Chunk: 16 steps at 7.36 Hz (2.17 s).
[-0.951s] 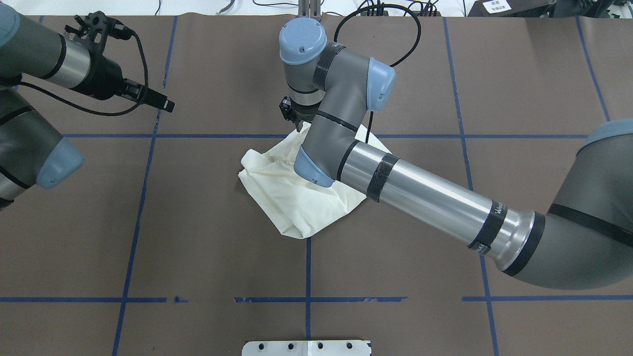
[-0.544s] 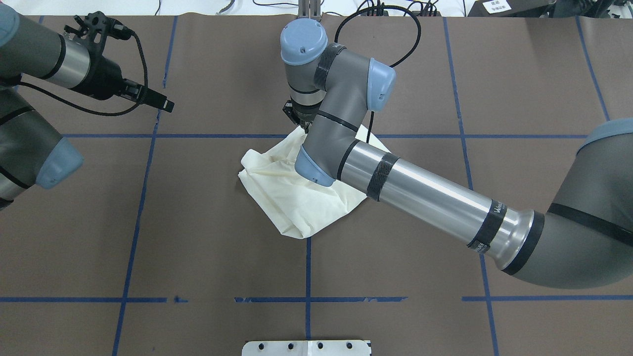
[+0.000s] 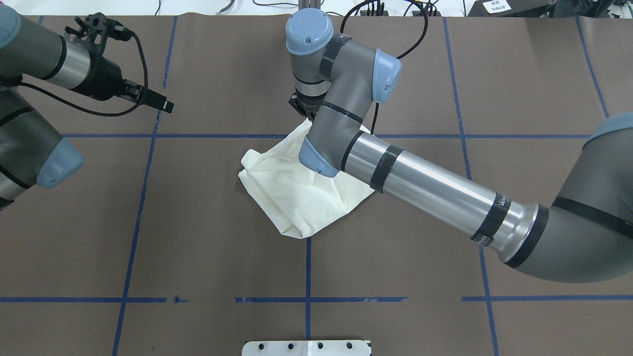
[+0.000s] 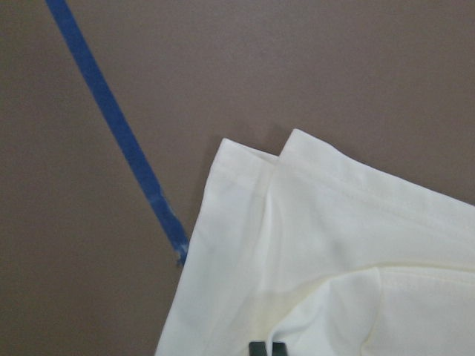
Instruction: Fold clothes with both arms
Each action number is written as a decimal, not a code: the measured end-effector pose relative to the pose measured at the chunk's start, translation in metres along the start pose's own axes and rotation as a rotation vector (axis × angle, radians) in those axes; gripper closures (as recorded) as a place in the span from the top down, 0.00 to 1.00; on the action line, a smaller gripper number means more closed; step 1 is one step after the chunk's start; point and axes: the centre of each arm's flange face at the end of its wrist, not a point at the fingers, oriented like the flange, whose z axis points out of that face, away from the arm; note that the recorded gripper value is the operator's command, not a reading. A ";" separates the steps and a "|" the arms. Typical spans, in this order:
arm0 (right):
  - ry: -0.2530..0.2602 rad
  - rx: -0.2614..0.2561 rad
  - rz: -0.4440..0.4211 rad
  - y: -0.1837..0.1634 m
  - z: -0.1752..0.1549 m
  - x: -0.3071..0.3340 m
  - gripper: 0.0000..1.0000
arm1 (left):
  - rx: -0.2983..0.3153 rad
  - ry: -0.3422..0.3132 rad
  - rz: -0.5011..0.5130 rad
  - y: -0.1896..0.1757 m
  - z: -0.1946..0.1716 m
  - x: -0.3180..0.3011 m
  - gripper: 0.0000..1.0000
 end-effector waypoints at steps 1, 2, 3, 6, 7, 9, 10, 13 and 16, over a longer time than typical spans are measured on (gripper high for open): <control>0.001 0.015 0.014 -0.014 -0.002 0.003 0.00 | -0.002 -0.001 -0.002 0.000 0.001 -0.001 1.00; 0.001 0.030 0.022 -0.024 0.001 0.005 0.00 | -0.004 -0.003 -0.004 0.001 0.002 -0.003 1.00; -0.001 0.039 0.025 -0.030 0.005 0.006 0.49 | -0.006 -0.005 -0.005 0.001 0.004 -0.004 1.00; -0.028 0.053 0.014 -0.034 -0.002 0.002 1.00 | -0.005 -0.004 -0.005 -0.001 0.004 -0.003 1.00; -0.052 0.041 0.010 -0.037 -0.017 -0.001 1.00 | -0.001 -0.005 -0.005 -0.003 0.000 -0.005 1.00; -0.062 -0.008 0.030 -0.051 -0.067 0.011 1.00 | 0.007 -0.019 0.017 -0.006 -0.019 -0.028 1.00; -0.037 -0.014 0.017 -0.058 -0.085 0.043 1.00 | 0.012 -0.048 0.028 -0.001 -0.034 -0.053 1.00; 0.055 0.015 -0.229 -0.117 -0.113 0.240 1.00 | 0.023 -0.181 0.043 0.033 -0.091 -0.157 1.00; 0.110 -0.041 -0.534 -0.225 -0.122 0.476 1.00 | -0.048 -0.310 0.027 0.073 -0.152 -0.244 1.00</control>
